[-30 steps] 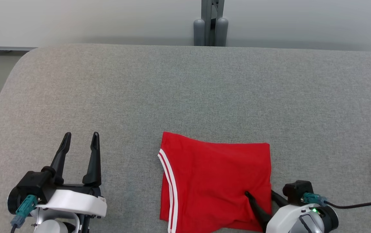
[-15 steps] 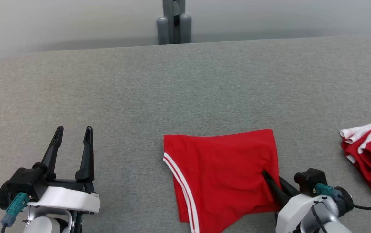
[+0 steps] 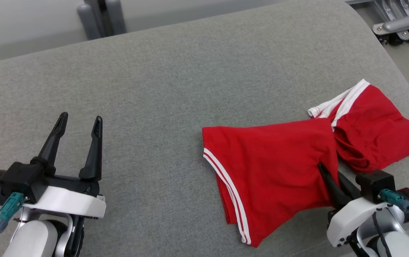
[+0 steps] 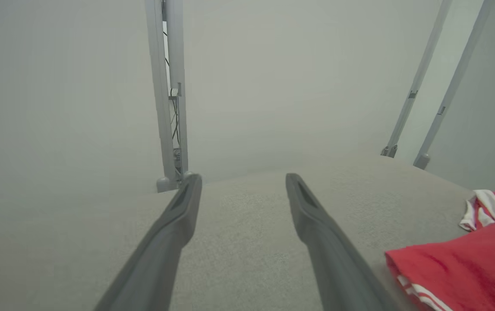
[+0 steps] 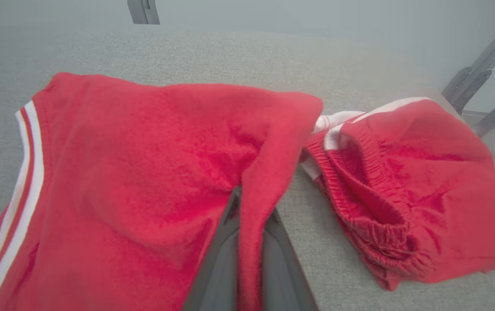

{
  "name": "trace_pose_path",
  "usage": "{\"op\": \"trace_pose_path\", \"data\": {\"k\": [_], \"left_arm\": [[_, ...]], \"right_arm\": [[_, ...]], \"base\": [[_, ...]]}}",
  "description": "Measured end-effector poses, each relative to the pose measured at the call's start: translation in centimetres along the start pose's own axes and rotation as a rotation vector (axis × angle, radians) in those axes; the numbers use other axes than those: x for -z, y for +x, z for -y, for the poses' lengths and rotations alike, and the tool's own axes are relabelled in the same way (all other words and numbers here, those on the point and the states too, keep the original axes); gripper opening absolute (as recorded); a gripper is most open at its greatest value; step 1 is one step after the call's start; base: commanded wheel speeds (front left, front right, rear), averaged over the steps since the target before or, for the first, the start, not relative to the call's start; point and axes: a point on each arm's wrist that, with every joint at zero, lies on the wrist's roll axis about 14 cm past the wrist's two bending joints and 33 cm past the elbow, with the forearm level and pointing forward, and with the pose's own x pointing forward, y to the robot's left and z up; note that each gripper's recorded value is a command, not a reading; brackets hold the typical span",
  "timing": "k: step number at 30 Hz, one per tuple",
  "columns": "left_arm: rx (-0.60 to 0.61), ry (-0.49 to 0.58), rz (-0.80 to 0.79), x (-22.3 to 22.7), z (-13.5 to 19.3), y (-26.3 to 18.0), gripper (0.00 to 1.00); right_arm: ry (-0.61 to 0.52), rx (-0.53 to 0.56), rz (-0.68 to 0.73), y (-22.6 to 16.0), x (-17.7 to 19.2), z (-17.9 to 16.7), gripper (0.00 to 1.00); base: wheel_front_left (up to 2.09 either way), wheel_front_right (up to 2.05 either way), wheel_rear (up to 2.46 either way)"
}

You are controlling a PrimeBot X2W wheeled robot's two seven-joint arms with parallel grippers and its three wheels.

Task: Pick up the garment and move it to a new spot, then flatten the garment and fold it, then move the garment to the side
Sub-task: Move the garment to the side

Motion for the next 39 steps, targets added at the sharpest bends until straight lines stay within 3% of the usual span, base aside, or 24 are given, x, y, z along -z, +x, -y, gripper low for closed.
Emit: {"op": "trace_pose_path", "data": {"k": [5, 15, 24, 26, 35, 39], "left_arm": [[0.067, -0.015, -0.029, 1.5, 1.5, 2.1, 1.00], [0.119, -0.033, -0.059, 3.5, 2.4, 3.8, 1.00], [0.101, -0.031, -0.065, 4.2, 1.4, 4.1, 1.00], [0.100, -0.031, -0.068, 4.4, 1.3, 4.1, 1.00], [0.087, -0.031, -0.063, 4.4, 0.8, 4.2, 1.00], [0.071, -0.026, -0.054, 3.8, 0.4, 3.7, 1.00]], "right_arm": [[-0.041, 0.067, 0.042, 0.7, -1.8, 2.7, 0.00], [-0.190, 0.261, 0.129, 2.0, -8.3, 11.9, 0.00], [-0.284, 0.338, 0.062, 2.6, -8.7, 16.0, 0.01], [-0.294, 0.345, 0.053, 2.8, -8.5, 16.3, 1.00], [-0.256, 0.375, 0.034, 3.6, -6.7, 16.6, 1.00], [-0.144, 0.377, 0.157, 3.0, -7.5, 15.2, 1.00]], "base": [[0.00, 0.00, 0.00], [0.00, 0.00, 0.00], [0.00, 0.00, 0.00], [0.00, 0.00, 0.00], [0.00, 0.00, 0.00], [0.00, 0.00, 0.00]]}}
